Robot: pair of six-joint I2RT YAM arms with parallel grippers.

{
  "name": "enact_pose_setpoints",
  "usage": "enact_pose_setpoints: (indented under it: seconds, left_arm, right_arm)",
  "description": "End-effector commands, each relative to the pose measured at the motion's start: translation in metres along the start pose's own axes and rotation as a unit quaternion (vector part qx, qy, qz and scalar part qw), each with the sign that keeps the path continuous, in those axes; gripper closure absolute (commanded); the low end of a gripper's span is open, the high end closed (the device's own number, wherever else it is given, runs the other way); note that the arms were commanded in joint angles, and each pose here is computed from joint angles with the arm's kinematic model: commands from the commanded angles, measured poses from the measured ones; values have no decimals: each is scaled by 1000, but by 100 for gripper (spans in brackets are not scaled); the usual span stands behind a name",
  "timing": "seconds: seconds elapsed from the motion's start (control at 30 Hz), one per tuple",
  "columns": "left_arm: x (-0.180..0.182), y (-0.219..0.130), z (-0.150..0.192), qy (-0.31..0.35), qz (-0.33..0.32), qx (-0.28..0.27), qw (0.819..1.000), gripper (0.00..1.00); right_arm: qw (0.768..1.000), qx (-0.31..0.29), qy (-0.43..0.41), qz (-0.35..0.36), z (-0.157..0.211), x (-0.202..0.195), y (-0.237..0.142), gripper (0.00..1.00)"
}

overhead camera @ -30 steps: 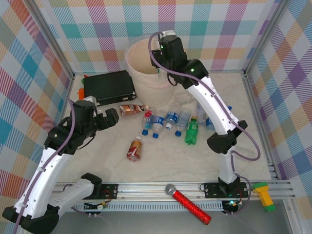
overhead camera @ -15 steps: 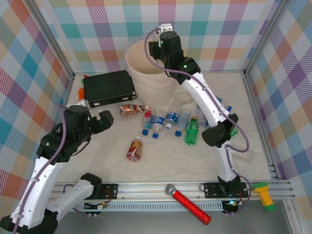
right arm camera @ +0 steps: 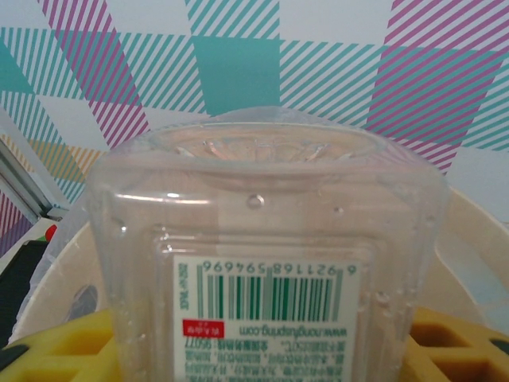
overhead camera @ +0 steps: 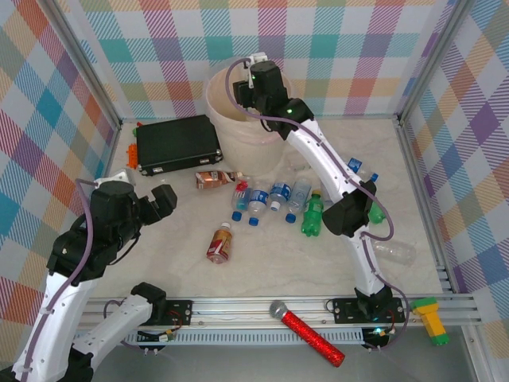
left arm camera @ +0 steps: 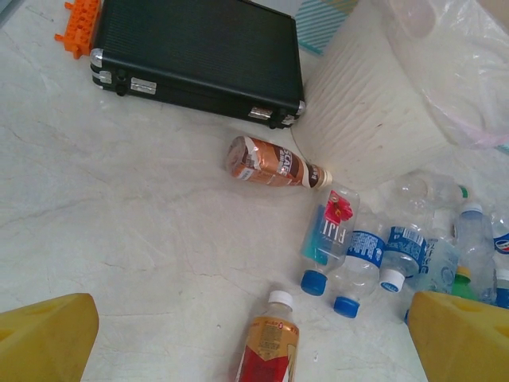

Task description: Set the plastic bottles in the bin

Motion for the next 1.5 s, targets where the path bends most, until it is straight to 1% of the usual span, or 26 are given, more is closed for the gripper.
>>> enact_pose_setpoints:
  seconds: [0.0,0.1,0.17,0.2,0.23,0.27,0.3,0.63,0.77,0.93,1.13,1.23,1.37,1.47]
  left_arm:
    - [2,-9,-2,-7,-3,-9,1000,0]
    - [3,-10,-2,-6,-3,-8,1000,1]
    - [3,-10,-2,-6,-4,-8,1000,1]
    - [3,-10,-1,-6,-4,-7,1000,0]
    - [4,-10,-1,-5,-4,-7,1000,0]
    - [4,-10,-1,-5,-4,-7,1000,1]
    - [4,-11,-1,-5,-3,-8,1000,0]
    - [2,-7,0,-2,5,-2,1000,0]
    - [-3,-1,1,5,24,8,1000,0]
    - [-12,8,0,11,45,18,999,0]
    - [-31,27,4,29,101,59,993,0]
    - [-40,37,6,31,124,80,989,0]
    - [-51,50,7,35,149,104,983,1]
    - [-58,59,10,35,167,120,978,0]
  right_arm:
    - [1000,-16,16,-6,-11,-3,-8,44]
    - [1000,-9,15,-7,-10,-3,-9,43]
    - [1000,-7,14,-4,-10,-3,-10,39]
    - [1000,-6,13,-5,-10,-4,-11,35]
    - [1000,-5,12,-4,-10,-4,-11,25]
    - [1000,-5,13,-3,-10,-4,-13,3]
    - [1000,-5,14,-3,-12,-5,-14,1]
    - [999,-25,22,-4,-32,-11,-44,1]
    - [1000,-11,29,-1,-35,-16,-59,1]
    - [999,26,32,17,-28,-25,-82,1]
    - [994,78,33,64,1,-41,-119,1]
    - [991,98,51,79,27,-48,-139,1]
    - [985,116,82,99,64,-62,-177,1]
    - [977,140,95,130,96,-73,-202,1]
Point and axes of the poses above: each hand's point on the last joint's axis, 136 mm out from that joint toward the fingers, its own y axis out along the fingers, its own x axis along the line the jaws close on, z = x × y, the point moved 10 cm from there along -y, back along the fingers, and after that the axes turned 9 degrees about -y, right-handed, at the moved point
